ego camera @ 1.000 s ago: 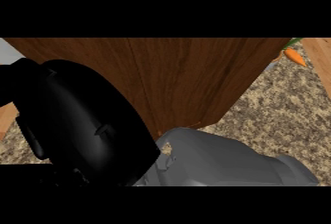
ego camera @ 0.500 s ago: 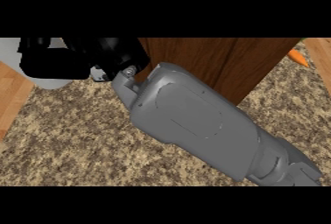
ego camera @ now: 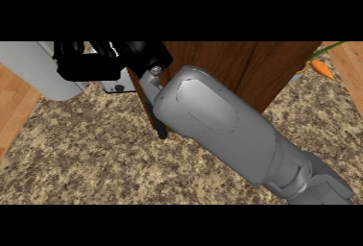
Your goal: Pick up the wine, place it into the cabinet and close the cabinet
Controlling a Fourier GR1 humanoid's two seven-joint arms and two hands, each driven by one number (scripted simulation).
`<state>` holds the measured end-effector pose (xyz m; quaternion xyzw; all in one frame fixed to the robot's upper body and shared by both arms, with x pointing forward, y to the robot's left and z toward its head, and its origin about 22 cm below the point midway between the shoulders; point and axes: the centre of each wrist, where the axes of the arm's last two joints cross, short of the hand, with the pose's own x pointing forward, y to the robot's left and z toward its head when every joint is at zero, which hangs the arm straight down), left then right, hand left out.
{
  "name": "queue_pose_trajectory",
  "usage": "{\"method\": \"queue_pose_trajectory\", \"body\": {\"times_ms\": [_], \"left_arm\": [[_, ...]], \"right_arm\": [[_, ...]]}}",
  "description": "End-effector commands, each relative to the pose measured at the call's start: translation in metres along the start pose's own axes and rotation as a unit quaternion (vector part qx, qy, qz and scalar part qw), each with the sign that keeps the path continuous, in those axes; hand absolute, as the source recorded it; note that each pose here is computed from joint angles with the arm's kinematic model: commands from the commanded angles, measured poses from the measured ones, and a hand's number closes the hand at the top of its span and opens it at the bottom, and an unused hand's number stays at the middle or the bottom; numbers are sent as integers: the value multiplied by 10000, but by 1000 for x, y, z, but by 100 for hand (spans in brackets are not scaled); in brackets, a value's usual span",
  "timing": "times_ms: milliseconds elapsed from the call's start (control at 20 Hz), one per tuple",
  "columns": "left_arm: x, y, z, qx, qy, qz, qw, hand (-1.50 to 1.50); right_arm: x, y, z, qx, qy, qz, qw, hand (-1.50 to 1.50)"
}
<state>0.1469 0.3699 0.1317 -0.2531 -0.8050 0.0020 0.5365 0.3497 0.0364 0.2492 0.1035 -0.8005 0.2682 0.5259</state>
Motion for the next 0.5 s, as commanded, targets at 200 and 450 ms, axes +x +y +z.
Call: {"method": "queue_pose_trajectory", "body": {"times_ms": [200,450], "left_arm": [[0,0,-3,76,-50,14,10000,150],[5,-3,-10,-6,-57,-68,10000,150]], "right_arm": [[-75,-73,5,-927,956,551,9896,150],[-74,-78,5,-976,731,512,9912,150]]}}
